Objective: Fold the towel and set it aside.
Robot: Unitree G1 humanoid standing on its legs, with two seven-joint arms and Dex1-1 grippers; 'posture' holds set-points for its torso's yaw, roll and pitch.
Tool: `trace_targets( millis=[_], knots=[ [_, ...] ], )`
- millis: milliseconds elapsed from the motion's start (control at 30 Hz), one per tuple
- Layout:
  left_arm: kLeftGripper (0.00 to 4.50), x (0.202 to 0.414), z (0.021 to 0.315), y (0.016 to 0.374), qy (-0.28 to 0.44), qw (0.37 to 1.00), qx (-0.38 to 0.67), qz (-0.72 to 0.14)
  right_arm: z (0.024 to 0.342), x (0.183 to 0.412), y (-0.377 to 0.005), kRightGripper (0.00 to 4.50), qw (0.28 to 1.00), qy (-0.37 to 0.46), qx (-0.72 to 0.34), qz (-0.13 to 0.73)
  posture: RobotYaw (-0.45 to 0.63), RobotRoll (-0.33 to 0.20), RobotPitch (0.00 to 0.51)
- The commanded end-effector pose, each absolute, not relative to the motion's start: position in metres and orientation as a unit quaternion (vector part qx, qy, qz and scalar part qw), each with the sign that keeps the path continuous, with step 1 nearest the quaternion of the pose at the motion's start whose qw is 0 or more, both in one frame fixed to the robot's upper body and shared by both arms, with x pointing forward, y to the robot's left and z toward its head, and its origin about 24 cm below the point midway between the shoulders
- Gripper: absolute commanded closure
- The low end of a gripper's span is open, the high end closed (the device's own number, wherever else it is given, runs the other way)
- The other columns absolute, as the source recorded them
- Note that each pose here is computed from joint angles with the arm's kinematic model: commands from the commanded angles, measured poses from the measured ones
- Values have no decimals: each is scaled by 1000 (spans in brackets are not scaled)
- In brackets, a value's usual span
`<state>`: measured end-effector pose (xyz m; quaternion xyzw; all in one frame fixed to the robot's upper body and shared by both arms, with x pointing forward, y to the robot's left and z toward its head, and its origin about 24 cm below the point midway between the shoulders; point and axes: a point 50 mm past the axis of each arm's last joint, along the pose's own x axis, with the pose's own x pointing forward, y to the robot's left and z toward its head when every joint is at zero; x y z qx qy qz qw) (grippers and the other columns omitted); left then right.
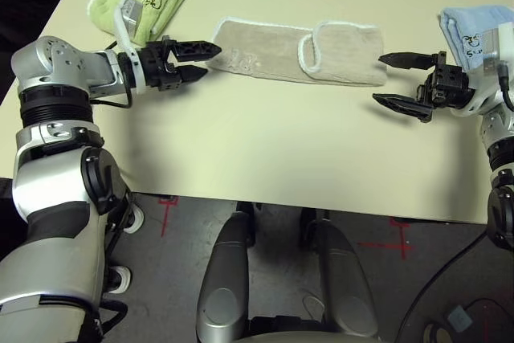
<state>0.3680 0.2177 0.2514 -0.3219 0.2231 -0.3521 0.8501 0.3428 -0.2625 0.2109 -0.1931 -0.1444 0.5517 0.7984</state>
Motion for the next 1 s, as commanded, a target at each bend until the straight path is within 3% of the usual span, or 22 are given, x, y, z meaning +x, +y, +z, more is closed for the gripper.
trace_targets(
  millis=[33, 200, 300, 633, 833, 1000],
  knots=[
    [0, 375, 247, 213, 215, 856, -328, -336, 213, 341, -267, 8, 798, -138, -205, 549, 121, 0, 377],
    [0, 379, 247, 210, 209, 857, -331, -335, 213, 341, -267, 8, 798, -138, -206, 549, 118, 0, 378],
    [581, 379, 247, 210, 213, 858, -328, -333, 213, 341, -268, 0, 799, -138, -208, 548, 118, 0, 378],
    [4318, 379, 247, 214, 211, 862, -328, -324, 213, 341, -268, 0, 798, -135, -210, 548, 121, 0, 373],
    [4449, 373, 247, 231, 217, 876, -299, -309, 213, 341, -268, 0, 799, -136, -208, 548, 130, 0, 368],
    [4449, 360, 250, 262, 225, 910, -195, -290, 212, 342, -267, 0, 800, -135, -206, 548, 143, 0, 370]
  ],
)
